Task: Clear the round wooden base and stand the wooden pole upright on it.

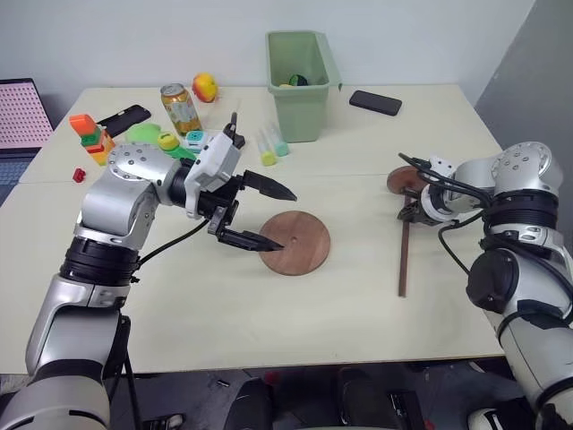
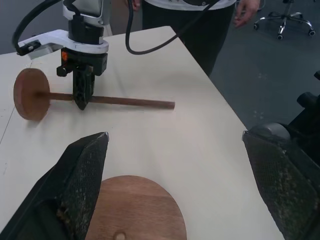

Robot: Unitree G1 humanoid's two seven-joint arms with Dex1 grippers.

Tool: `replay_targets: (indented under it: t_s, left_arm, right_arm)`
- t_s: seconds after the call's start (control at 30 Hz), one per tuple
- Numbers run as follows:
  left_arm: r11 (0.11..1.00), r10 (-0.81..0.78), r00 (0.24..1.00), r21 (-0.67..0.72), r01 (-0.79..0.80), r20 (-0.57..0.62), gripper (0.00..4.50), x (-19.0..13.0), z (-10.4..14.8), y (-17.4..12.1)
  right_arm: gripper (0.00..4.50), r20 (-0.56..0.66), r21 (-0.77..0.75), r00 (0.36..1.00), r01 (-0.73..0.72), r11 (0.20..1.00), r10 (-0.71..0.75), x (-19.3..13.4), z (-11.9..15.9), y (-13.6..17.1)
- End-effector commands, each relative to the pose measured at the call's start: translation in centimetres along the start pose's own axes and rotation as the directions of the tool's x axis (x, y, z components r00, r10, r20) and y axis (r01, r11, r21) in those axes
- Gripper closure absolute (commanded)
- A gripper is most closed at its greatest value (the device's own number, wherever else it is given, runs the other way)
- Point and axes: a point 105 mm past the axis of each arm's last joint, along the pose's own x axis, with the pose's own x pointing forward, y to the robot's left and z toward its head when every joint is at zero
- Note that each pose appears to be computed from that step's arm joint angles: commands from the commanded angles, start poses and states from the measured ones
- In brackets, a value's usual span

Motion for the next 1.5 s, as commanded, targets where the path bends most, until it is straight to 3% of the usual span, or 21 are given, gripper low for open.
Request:
replay_targets:
  t_s: [0.03, 0.1, 0.17, 0.23, 0.3, 0.37, 0.43, 0.6, 0.7, 0.83, 1.03, 1.2, 1.5]
  left_arm:
    - [0.999, 0.011, 1.0, 0.041, -0.011, -0.001, 0.0, -0.4, 0.9, -0.1]
    - [0.999, 0.017, 1.0, 0.037, -0.016, -0.005, 0.0, -0.6, 0.8, -0.3]
    - [0.998, 0.046, 0.999, 0.032, -0.045, -0.012, 0.0, -1.1, 0.8, -0.1]
    - [0.997, 0.073, 0.997, 0.029, -0.073, -0.018, 0.0, -1.6, 0.8, 0.1]
    - [0.995, 0.099, 0.995, 0.023, -0.098, -0.03, 0.0, -2.2, 0.6, 0.2]
    - [0.992, 0.124, 0.991, 0.008, -0.124, -0.051, 0.0, -3.0, 0.1, 0.1]
    - [0.99, 0.14, 0.987, 0.002, -0.141, -0.075, 0.0, -3.4, -0.6, -0.1]
    - [0.98, 0.198, 0.973, -0.009, -0.201, -0.116, 0.0, -4.6, -2.4, -0.7]
    - [0.976, 0.212, 0.969, -0.015, -0.215, -0.129, 0.0, -4.6, -3.4, -1.3]
    - [0.977, 0.199, 0.967, -0.051, -0.209, -0.157, 0.0, -4.5, -4.7, -2.2]
    - [0.977, 0.196, 0.971, -0.057, -0.205, -0.136, 0.0, -4.0, -4.6, -2.6]
    - [0.975, 0.203, 0.967, -0.06, -0.214, -0.157, 0.0, -3.8, -5.3, -2.7]
    - [0.971, 0.219, 0.958, -0.058, -0.233, -0.183, 0.0, -3.7, -6.1, -2.8]
  right_arm:
    - [4.28, 0.059, -0.011, 0.997, -0.053, 0.999, 0.054, -0.6, 0.5, 1.1]
    - [4.28, 0.132, -0.084, 0.975, -0.168, 0.982, 0.178, -1.9, 1.3, 3.5]
    - [4.28, 0.308, -0.276, 0.9, -0.226, 0.934, 0.308, -5.1, 3.0, 6.1]
    - [4.28, 0.375, -0.38, 0.828, -0.273, 0.884, 0.417, -7.2, 3.3, 7.8]
    - [4.28, 0.492, -0.483, 0.7, -0.274, 0.831, 0.517, -9.8, 4.3, 9.2]
    - [4.28, 0.558, -0.607, 0.512, -0.286, 0.742, 0.653, -12.9, 4.3, 11.0]
    - [4.28, 0.536, -0.691, 0.405, -0.294, 0.661, 0.741, -14.1, 3.2, 12.4]
    - [4.28, 0.458, -0.831, 0.224, -0.237, 0.504, 0.86, -13.2, -1.2, 16.6]
    - [4.28, 0.418, -0.882, 0.161, -0.164, 0.442, 0.894, -11.8, -3.6, 18.1]
    - [4.28, 0.345, -0.918, 0.069, -0.184, 0.352, 0.936, -11.6, -6.2, 19.9]
    - [4.28, 0.35, -0.916, 0.076, -0.181, 0.358, 0.934, -9.4, -6.9, 20.0]
    - [4.28, 0.307, -0.929, 0.118, -0.179, 0.324, 0.944, -7.5, -8.1, 20.1]
    - [4.28, 0.28, -0.935, 0.153, -0.183, 0.305, 0.948, -6.1, -9.1, 19.8]
